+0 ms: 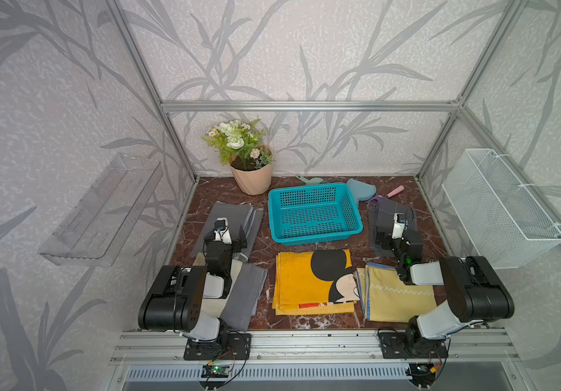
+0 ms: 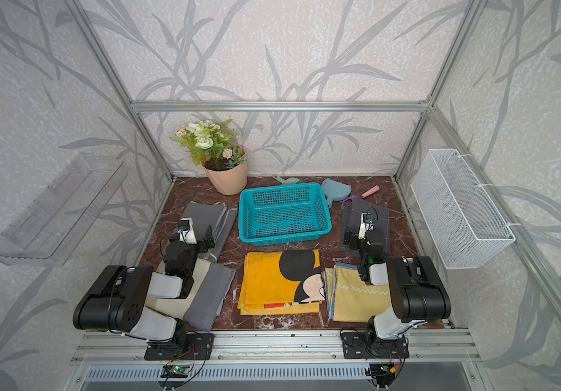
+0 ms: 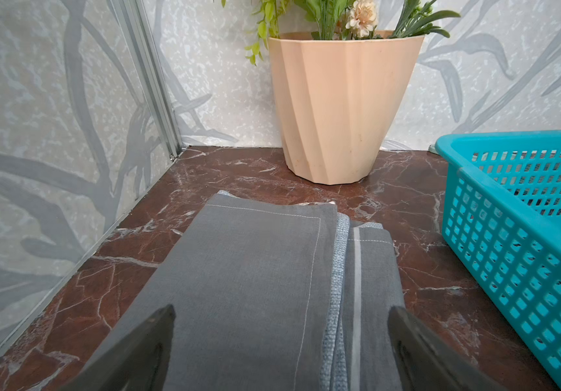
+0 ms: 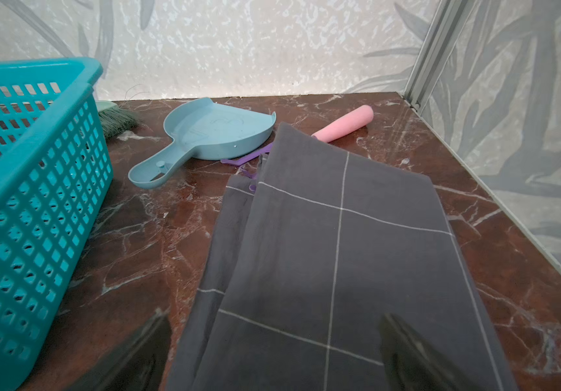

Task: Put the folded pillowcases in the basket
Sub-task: Pick up the pillowcase at the center of the board, then place the pillowcase in the basket.

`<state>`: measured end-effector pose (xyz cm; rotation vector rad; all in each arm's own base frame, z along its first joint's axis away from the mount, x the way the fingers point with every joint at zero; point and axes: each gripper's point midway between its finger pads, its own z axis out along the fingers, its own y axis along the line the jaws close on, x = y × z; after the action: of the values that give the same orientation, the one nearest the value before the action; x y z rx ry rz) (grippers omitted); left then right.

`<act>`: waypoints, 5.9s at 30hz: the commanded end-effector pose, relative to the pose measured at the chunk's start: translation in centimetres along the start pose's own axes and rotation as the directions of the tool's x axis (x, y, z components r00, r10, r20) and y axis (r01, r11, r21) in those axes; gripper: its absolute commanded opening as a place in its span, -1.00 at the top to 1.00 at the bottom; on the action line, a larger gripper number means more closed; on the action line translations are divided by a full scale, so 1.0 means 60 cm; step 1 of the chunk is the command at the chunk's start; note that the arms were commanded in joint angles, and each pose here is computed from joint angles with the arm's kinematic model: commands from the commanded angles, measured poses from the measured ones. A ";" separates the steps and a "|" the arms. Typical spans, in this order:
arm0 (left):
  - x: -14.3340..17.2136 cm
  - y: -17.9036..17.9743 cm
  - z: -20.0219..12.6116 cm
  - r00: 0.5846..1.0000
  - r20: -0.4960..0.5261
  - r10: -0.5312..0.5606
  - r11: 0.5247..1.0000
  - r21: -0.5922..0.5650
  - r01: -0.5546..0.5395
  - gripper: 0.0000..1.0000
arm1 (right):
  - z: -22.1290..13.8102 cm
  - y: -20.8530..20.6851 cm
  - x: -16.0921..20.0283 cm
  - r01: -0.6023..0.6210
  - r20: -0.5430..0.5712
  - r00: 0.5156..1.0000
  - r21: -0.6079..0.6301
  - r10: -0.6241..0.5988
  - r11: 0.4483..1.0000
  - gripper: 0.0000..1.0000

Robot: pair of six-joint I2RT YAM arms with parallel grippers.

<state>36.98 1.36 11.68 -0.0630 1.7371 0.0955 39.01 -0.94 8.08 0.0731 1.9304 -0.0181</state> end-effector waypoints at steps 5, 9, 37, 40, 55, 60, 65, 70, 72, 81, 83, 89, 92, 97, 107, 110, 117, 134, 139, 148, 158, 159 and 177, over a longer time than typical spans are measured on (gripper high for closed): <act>-0.021 -0.002 0.008 0.999 0.041 0.009 1.000 0.007 -0.009 -1.00 | 0.007 -0.003 -0.024 -0.015 0.039 0.999 0.006 0.014 1.000 -0.98; -0.022 -0.002 0.008 0.999 0.042 0.010 1.000 0.006 -0.010 -1.00 | 0.007 -0.003 -0.024 -0.015 0.039 0.999 0.006 0.014 1.000 -0.98; -0.234 0.028 0.025 0.976 -0.050 -0.213 0.975 -0.072 0.210 -1.00 | -0.125 0.120 -0.293 -0.005 -0.038 0.999 -0.177 -0.002 0.984 -1.00; -0.210 0.053 0.027 0.956 -0.108 -0.272 0.951 -0.181 0.250 -1.00 | -0.136 0.212 -0.293 0.043 -0.098 0.992 -0.301 -0.076 0.953 -0.99; -0.088 -0.190 -0.040 0.839 -0.498 -0.221 0.891 0.247 0.382 -1.00 | -0.210 0.374 -0.089 -0.102 -0.477 0.867 -0.453 -0.144 0.886 -0.98; -0.024 -0.263 -0.104 0.798 -0.584 -0.150 0.872 0.302 0.385 -1.00 | -0.223 0.347 -0.017 -0.143 -0.549 0.830 -0.381 -0.100 0.913 -0.98; 0.048 -0.299 -0.155 0.753 -0.644 -0.133 0.861 0.301 0.410 -1.00 | -0.223 0.339 0.029 -0.176 -0.596 0.799 -0.355 -0.077 0.918 -0.98; 0.090 -0.330 -0.185 0.730 -0.673 -0.122 0.843 0.318 0.434 -1.00 | -0.219 0.323 0.071 -0.184 -0.630 0.774 -0.311 -0.058 0.932 -0.98; 0.103 -0.342 -0.191 0.721 -0.684 -0.111 0.839 0.324 0.437 -1.00 | -0.216 0.320 0.087 -0.199 -0.641 0.766 -0.300 -0.043 0.933 -0.99; 0.135 -0.362 -0.204 0.691 -0.715 -0.109 0.804 0.345 0.484 -1.00 | -0.194 0.322 0.146 -0.327 -0.692 0.721 -0.294 0.036 0.898 -0.96; 0.148 -0.368 -0.207 0.677 -0.729 -0.099 0.797 0.349 0.492 -0.99 | -0.193 0.333 0.158 -0.335 -0.715 0.699 -0.313 0.011 0.889 -0.92; 0.162 -0.382 -0.211 0.659 -0.748 -0.081 0.784 0.360 0.505 -0.59 | -0.191 0.347 0.182 -0.362 -0.755 0.655 -0.321 -0.005 0.875 -0.59; 0.159 -0.376 -0.212 0.666 -0.742 -0.083 0.793 0.355 0.494 -0.10 | -0.197 0.342 0.184 -0.363 -0.756 0.655 -0.314 0.000 0.877 -0.23; 0.157 -0.367 -0.216 0.672 -0.737 -0.071 0.808 0.352 0.472 0.56 | -0.212 0.327 0.187 -0.337 -0.762 0.647 -0.306 -0.017 0.891 0.43; 0.114 -0.380 -0.245 0.721 -0.693 -0.029 0.795 0.421 0.437 1.00 | -0.256 0.323 0.125 -0.318 -0.694 0.719 -0.364 -0.028 0.876 1.00; 0.053 -0.408 -0.264 0.779 -0.627 -0.001 0.754 0.511 0.413 1.00 | -0.278 0.333 0.069 -0.280 -0.631 0.774 -0.420 -0.055 0.863 1.00; -0.107 -0.449 -0.288 0.880 -0.474 -0.031 0.665 0.647 0.372 1.00 | -0.313 0.343 -0.078 -0.243 -0.469 0.883 -0.504 -0.027 0.829 1.00; -0.253 -0.423 -0.052 0.941 -0.291 -0.174 0.792 0.526 0.309 1.00 | -0.111 0.342 -0.310 -0.244 -0.344 0.937 -0.496 0.070 0.833 1.00; -0.247 -0.423 0.018 0.932 -0.305 -0.197 0.790 0.514 0.335 1.00 | -0.035 0.361 -0.296 -0.226 -0.393 0.919 -0.489 0.019 0.843 1.00; -0.176 -0.421 0.112 0.894 -0.402 -0.197 0.796 0.467 0.386 1.00 | 0.088 0.371 -0.231 -0.288 -0.498 0.867 -0.434 0.039 0.854 1.00; -0.038 -0.418 0.152 0.841 -0.518 -0.156 0.833 0.389 0.394 1.00 | 0.156 0.369 -0.118 -0.286 -0.610 0.792 -0.372 0.000 0.883 0.98; -0.028 -0.417 0.155 0.837 -0.525 -0.153 0.838 0.380 0.391 1.00 | 0.163 0.368 -0.109 -0.281 -0.620 0.784 -0.366 -0.007 0.887 0.90; -0.090 -0.387 0.171 0.886 -0.423 -0.191 0.879 0.328 0.346 -1.00 | 0.113 0.338 -0.226 -0.180 -0.401 0.916 -0.361 0.022 0.915 -0.98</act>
<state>49.04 -22.90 10.25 0.0213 2.1873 -0.5813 50.58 20.57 13.27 -0.1246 2.4484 0.5712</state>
